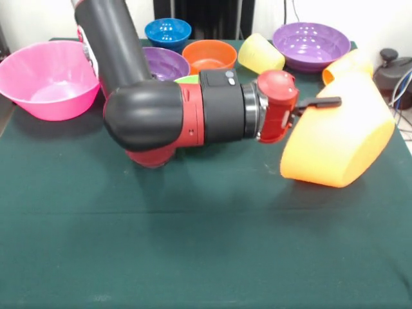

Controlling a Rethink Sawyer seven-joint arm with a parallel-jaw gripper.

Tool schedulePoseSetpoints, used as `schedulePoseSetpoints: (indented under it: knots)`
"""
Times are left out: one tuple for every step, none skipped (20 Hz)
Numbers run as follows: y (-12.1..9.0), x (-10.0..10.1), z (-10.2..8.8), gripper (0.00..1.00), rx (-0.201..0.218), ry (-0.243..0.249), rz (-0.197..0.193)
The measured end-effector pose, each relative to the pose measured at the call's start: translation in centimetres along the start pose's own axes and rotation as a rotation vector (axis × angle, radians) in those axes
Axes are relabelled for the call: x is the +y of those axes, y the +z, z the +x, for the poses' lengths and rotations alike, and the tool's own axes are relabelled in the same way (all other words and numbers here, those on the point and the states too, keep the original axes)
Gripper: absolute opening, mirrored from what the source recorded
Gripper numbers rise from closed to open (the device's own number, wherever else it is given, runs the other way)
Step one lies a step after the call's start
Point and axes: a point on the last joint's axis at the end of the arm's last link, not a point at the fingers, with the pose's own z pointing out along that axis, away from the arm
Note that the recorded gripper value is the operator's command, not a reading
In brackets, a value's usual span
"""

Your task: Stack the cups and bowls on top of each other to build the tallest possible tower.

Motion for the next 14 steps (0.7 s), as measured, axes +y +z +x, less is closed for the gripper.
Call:
schedulePoseSetpoints:
  knots:
    - [-0.1, 0.1, 0.9, 0.00, 0.001, -0.008, 0.004]
    - [-0.1, 0.2, 1.5, 0.00, 0.001, -0.014, 0.008]
    - [-0.2, 0.3, 2.2, 0.00, 0.000, -0.021, 0.013]
    - [-0.2, 0.4, 2.5, 0.00, 0.000, -0.024, 0.016]
    - [-0.2, 0.5, 3.2, 0.00, -0.001, -0.033, 0.023]
    - [-0.2, 0.6, 3.9, 0.00, -0.001, -0.043, 0.031]
    - [0.0, 0.6, 4.7, 0.00, -0.001, -0.053, 0.041]
    - [0.1, 0.7, 5.5, 0.00, -0.001, -0.064, 0.050]
    - [0.2, 0.7, 6.0, 0.00, -0.002, -0.071, 0.055]
    - [0.4, 0.6, 6.5, 0.00, -0.001, -0.081, 0.063]
    - [0.8, 0.6, 7.3, 0.00, 0.001, -0.098, 0.069]
    - [1.0, 0.5, 7.6, 0.00, 0.004, -0.112, 0.071]
    - [1.2, 0.5, 7.6, 0.00, 0.004, -0.134, 0.070]
    - [1.4, 0.5, 7.7, 0.00, 0.004, -0.155, 0.070]
